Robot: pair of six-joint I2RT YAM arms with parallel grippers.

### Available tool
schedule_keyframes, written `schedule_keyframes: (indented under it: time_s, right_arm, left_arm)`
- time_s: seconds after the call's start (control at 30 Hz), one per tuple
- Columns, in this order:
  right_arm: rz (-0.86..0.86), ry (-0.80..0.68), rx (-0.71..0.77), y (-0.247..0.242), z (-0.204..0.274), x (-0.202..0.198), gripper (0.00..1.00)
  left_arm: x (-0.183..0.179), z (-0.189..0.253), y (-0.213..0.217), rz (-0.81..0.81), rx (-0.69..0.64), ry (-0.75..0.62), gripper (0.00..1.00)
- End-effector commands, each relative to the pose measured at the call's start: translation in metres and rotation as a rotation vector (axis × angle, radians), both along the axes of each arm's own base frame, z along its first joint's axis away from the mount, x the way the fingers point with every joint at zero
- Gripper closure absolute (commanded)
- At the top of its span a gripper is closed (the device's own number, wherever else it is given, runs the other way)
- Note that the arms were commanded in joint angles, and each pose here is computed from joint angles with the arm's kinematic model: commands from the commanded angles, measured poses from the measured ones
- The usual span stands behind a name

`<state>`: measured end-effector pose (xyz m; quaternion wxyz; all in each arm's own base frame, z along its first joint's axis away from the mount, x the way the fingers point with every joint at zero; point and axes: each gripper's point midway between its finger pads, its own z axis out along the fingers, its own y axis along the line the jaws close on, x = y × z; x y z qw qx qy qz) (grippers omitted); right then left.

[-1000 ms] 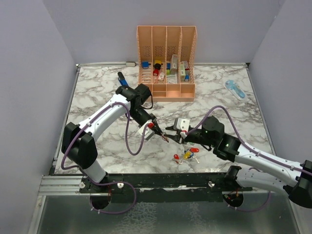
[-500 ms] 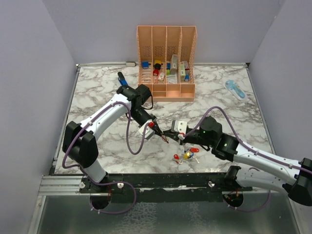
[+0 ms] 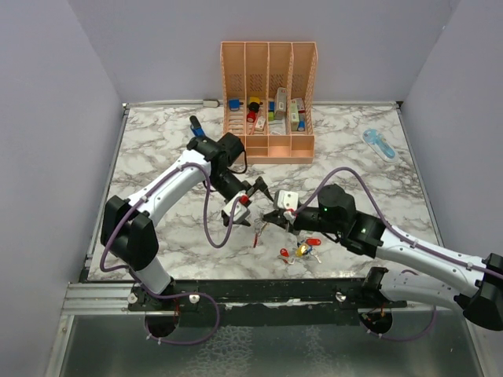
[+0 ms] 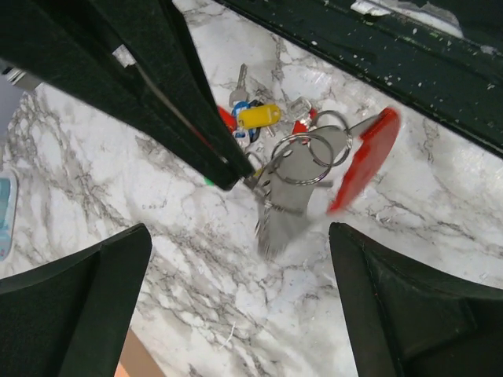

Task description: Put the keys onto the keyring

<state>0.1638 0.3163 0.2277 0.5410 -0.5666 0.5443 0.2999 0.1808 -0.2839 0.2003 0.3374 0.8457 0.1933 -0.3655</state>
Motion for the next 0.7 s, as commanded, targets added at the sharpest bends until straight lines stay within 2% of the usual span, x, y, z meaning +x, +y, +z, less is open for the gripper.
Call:
schedule_keyframes:
  time_s: [0.0, 0.23, 0.43, 0.5, 0.67]
  right_arm:
    - [-0.084, 0.112, 0.011, -0.006, 0.008, 0.000, 0.99]
    - [-0.378, 0.267, 0.011, -0.025, 0.014, 0.029, 0.99]
    - [-0.596, 0.427, -0.035, -0.022, 0.017, 0.052, 0.99]
    - [-0.664, 0.489, -0.102, -0.022, 0.009, 0.056, 0.99]
    - [-0.885, 0.605, -0.164, -0.026, 0.008, 0.072, 0.99]
  left_arm:
    - [0.025, 0.008, 0.001, -0.003, -0.041, -0.123, 0.01]
    - [0.083, 0.022, 0.022, 0.190, -0.008, -0.155, 0.01]
    - [0.143, 0.056, 0.043, 0.432, -0.045, -0.103, 0.01]
    - [0.150, 0.069, 0.046, 0.473, -0.072, -0.097, 0.01]
    - [0.155, 0.094, 0.044, 0.581, -0.149, -0.104, 0.01]
